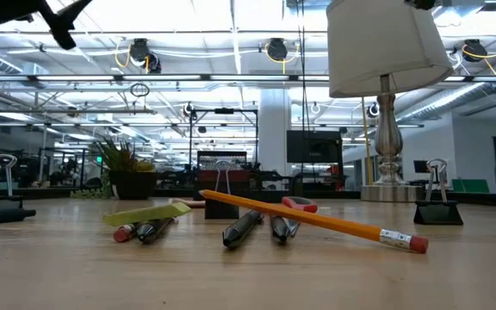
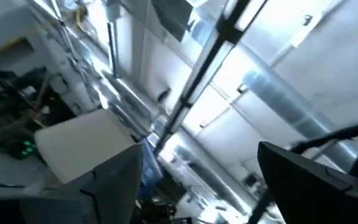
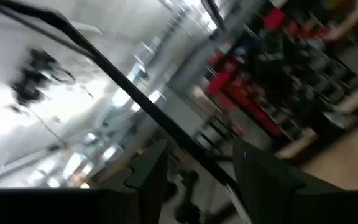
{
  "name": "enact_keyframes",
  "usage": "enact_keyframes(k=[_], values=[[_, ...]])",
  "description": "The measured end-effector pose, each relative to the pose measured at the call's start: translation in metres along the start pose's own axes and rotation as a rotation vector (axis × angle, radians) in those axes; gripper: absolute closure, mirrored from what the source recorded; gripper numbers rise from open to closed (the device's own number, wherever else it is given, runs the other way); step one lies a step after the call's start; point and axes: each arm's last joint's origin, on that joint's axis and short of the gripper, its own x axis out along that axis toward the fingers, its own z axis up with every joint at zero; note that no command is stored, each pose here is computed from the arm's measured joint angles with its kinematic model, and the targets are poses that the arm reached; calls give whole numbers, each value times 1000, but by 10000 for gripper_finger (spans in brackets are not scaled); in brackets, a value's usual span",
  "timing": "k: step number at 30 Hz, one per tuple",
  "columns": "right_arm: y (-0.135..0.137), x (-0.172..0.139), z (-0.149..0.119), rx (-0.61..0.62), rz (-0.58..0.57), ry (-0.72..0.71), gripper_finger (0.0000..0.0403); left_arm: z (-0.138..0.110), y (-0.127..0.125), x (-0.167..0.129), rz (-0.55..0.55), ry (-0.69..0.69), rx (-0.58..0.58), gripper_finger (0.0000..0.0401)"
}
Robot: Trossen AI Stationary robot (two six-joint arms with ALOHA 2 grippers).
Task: Pick and place office supplies into organizer
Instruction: Put the black binder clip into the black desk organizer
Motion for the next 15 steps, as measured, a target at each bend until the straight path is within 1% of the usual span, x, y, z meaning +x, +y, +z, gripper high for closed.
enact_keyframes(k=[2,4,7,10,12,15], values=[[6,9,-2,-28,-56,71,234,1,-2,0,-32,-5,-13,80],[11,20,-3,-84,-134,115,234,2,-3,0,-38,-2,-41,80],[20,36,-1,-175,-212,156,234,2,-2,0,-21,-12,-120,80],[26,47,-3,-249,-262,247,234,0,1,0,13,-3,-124,80],[23,51,-9,-233,-302,340,234,-4,4,0,46,27,-107,80],[18,56,-23,-160,-350,506,234,-9,10,0,108,70,-117,80]])
